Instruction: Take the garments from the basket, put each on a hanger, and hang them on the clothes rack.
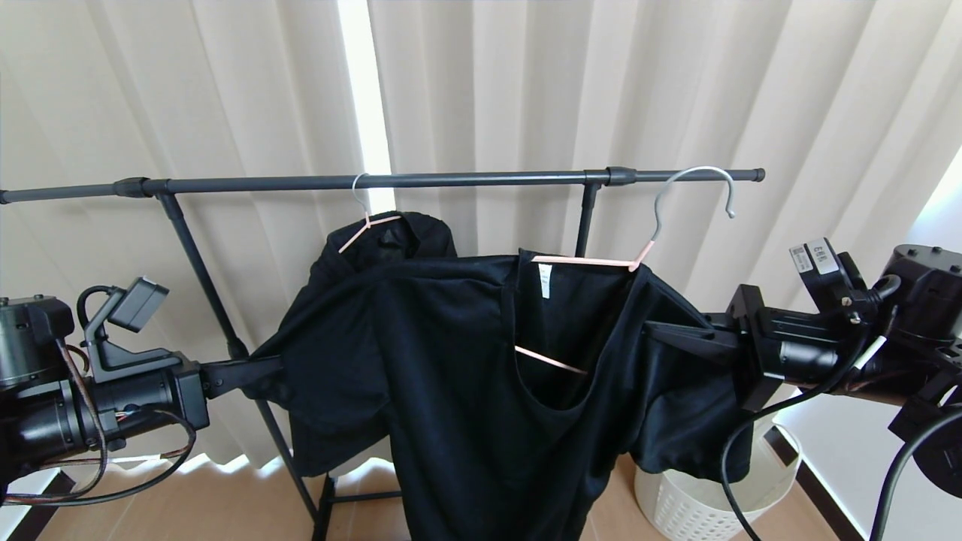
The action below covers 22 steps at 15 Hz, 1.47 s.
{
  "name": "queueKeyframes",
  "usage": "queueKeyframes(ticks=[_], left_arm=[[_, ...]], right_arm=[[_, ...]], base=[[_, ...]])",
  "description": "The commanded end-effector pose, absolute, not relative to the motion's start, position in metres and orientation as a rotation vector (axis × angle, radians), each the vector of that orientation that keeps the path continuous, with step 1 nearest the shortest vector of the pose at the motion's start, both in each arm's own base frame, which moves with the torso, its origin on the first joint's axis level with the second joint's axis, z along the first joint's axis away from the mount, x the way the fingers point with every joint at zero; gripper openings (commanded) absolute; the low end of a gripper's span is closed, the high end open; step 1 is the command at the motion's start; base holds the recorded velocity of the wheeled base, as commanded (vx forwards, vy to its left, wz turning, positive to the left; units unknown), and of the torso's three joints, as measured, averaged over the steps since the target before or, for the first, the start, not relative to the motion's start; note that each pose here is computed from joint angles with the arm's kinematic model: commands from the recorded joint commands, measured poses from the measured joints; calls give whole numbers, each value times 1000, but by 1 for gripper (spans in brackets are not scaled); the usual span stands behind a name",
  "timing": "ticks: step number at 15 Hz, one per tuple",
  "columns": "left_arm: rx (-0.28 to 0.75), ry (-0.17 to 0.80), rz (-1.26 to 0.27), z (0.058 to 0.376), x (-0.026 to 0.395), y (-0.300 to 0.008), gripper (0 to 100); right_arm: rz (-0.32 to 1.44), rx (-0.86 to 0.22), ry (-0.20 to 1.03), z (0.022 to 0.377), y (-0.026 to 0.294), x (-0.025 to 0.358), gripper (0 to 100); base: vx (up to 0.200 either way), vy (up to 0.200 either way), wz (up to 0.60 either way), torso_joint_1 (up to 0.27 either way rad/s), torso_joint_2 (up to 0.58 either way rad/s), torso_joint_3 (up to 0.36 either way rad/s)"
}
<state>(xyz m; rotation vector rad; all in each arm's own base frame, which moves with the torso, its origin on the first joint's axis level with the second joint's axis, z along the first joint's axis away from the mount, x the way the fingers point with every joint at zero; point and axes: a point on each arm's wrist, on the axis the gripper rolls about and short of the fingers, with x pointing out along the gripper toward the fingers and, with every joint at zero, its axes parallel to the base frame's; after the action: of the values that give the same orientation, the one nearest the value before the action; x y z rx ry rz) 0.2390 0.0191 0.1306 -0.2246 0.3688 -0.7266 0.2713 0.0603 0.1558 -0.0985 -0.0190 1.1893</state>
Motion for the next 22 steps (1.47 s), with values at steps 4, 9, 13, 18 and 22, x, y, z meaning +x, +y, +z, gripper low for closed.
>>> queueKeyframes(ticks=[4,9,13,18,22], left_arm=[[-228,375,-726,129,239,19,0],[-212,355,-731,128,236,18,100],[-210,348,-738,130,235,16,100],[-221,341,-759,135,231,10,100],[-245,314,-804,151,221,-3,100]], right_arm=[[1209,-90,-22,158,53,271,0],[1209,-85,-15,156,53,272,0],[1209,-83,-9,154,54,273,0],[1231,-57,45,137,61,282,0],[1268,-39,84,125,72,284,0]], base=[[0,0,0,0,0,0],[0,0,0,0,0,0],[0,0,0,0,0,0],[0,0,0,0,0,0],[0,0,0,0,0,0]])
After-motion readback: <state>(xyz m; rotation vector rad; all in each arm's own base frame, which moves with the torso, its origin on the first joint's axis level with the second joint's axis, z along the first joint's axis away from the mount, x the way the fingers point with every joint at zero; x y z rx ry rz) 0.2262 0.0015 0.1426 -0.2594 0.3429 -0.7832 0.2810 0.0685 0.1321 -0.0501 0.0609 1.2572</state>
